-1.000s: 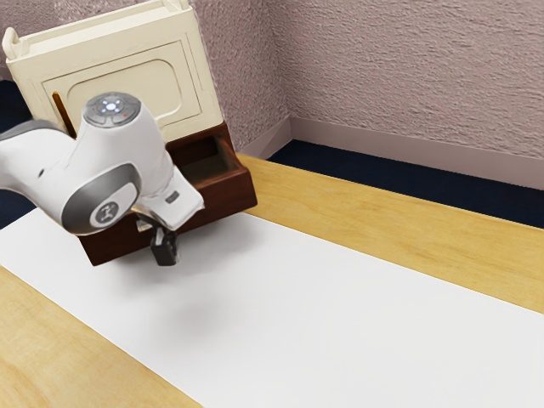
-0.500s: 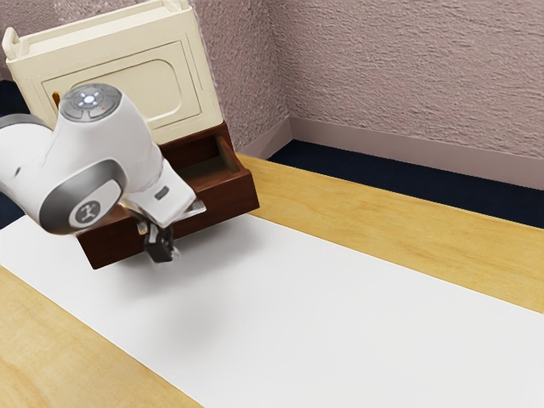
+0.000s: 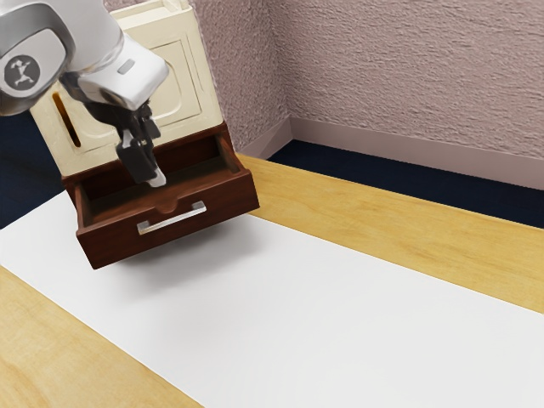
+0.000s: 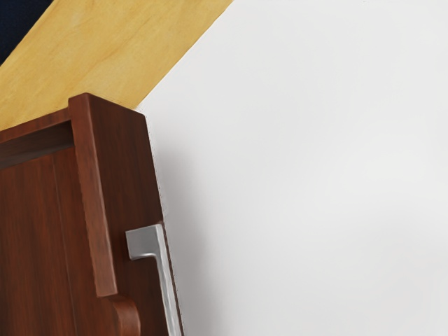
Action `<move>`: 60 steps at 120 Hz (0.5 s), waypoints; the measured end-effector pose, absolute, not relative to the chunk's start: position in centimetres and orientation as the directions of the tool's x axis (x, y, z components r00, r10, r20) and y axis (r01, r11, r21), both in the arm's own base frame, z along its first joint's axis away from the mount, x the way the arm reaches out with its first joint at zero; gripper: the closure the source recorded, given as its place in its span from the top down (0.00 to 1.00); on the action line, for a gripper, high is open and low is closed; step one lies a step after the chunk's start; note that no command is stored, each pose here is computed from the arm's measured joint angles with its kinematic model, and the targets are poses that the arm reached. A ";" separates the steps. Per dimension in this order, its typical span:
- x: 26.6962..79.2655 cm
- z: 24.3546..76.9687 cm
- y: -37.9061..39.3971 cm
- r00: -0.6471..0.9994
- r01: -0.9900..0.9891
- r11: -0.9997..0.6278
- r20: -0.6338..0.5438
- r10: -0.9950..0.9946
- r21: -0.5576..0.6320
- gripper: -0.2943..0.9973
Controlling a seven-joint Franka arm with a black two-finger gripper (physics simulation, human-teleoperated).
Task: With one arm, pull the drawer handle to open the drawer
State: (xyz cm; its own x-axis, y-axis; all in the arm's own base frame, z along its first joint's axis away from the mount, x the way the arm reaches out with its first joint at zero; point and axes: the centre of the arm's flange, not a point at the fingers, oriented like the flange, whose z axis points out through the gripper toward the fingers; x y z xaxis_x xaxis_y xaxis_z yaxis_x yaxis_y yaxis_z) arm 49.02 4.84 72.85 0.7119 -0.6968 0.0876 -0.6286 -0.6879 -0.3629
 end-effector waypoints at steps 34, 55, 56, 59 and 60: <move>48.3 71.4 1.5 0.741 -0.651 -0.739 0.067 -0.669 -0.174 0.77; 48.1 70.8 0.3 0.742 -0.658 -0.739 0.048 -0.669 -0.143 0.77; 48.1 70.8 0.2 0.742 -0.658 -0.739 0.048 -0.669 -0.142 0.77; 48.1 70.7 0.0 0.740 -0.660 -0.738 0.046 -0.671 -0.140 0.77; 48.1 70.7 -0.1 0.739 -0.661 -0.737 0.045 -0.672 -0.139 0.77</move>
State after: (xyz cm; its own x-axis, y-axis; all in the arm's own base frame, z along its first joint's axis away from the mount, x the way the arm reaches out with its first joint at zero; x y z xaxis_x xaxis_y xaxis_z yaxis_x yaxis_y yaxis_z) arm 48.13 -0.13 70.69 0.7393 -0.6719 0.0448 -0.6614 -0.7370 -0.1392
